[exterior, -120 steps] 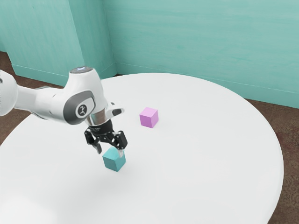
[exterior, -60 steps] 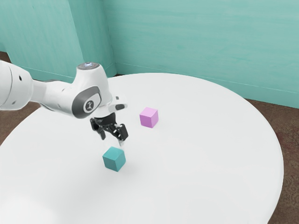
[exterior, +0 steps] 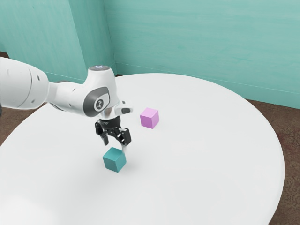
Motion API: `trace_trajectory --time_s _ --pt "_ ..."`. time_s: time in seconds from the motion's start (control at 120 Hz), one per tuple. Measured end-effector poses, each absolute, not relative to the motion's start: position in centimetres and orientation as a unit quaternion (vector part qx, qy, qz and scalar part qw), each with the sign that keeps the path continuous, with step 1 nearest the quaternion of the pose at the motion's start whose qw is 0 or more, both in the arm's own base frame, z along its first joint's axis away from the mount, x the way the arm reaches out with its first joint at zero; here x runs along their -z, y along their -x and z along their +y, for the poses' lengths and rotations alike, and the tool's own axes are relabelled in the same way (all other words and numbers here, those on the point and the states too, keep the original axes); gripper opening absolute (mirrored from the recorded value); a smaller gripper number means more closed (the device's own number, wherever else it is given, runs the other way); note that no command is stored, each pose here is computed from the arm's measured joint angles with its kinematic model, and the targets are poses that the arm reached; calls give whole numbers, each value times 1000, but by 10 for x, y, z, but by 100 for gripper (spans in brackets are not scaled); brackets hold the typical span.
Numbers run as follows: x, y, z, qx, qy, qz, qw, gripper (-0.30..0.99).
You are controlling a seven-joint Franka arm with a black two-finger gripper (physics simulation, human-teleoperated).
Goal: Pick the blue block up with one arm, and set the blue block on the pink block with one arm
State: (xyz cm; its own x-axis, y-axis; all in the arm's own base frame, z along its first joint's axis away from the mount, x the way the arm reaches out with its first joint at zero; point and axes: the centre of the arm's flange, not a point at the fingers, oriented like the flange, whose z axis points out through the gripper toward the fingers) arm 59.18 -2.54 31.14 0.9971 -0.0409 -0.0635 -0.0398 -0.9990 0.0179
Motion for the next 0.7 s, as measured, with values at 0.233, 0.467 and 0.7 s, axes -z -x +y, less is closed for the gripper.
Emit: trace_trajectory --time_s 0.233,0.467,0.7 --pt "-304 -579 -30 52 -998 -31 8 67" --pt "-297 -577 -30 50 -997 -51 1 67" --pt "-283 -580 -24 45 -997 -61 -1 67"
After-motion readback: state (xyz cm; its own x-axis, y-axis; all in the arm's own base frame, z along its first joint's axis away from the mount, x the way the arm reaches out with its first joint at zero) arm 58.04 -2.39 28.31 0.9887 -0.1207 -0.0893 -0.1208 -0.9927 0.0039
